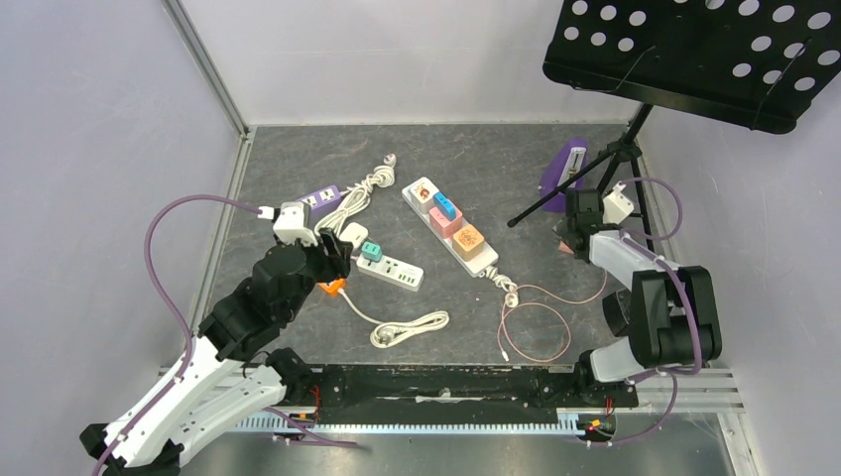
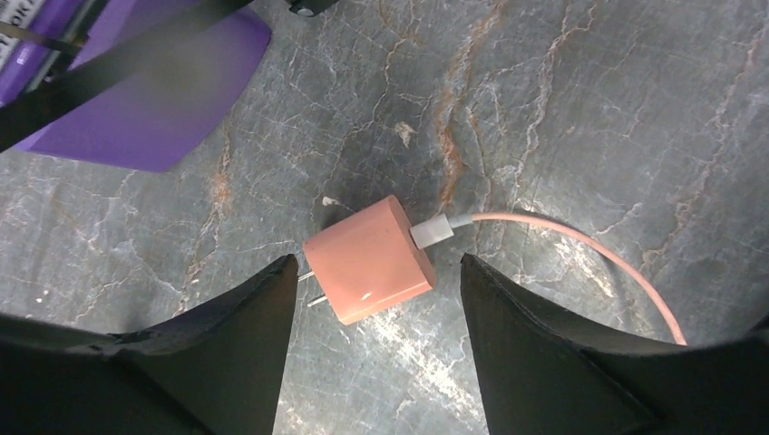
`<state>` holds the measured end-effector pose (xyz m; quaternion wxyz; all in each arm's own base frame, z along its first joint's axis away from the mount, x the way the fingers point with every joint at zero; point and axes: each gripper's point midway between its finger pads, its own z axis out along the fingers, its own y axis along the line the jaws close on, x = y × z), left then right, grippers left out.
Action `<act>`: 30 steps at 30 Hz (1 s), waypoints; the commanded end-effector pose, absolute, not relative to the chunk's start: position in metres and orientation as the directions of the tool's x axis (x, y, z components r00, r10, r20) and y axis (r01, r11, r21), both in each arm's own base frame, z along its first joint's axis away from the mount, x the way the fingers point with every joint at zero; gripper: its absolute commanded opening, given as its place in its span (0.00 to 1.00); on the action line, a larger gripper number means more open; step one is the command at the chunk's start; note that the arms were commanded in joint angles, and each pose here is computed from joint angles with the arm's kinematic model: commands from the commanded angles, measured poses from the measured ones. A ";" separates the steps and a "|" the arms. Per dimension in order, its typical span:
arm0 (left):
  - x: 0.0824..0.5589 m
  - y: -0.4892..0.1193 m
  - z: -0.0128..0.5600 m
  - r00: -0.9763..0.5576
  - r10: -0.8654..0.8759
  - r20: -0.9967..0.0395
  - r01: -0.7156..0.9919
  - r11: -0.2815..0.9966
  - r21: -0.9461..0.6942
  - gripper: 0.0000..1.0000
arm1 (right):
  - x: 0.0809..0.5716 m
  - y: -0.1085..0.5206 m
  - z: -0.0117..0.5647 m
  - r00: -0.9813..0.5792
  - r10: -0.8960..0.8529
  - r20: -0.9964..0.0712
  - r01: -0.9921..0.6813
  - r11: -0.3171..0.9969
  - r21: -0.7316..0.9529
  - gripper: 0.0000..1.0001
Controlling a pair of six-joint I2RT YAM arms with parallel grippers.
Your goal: Insert the plug
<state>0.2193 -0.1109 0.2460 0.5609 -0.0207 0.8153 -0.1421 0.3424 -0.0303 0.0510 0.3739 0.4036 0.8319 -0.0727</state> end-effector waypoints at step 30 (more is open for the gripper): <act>0.191 -0.220 0.236 -0.598 -0.196 -0.777 0.467 0.703 -0.537 0.65 | 0.308 0.105 0.139 -0.540 0.397 -0.742 0.018 0.887 0.461 0.29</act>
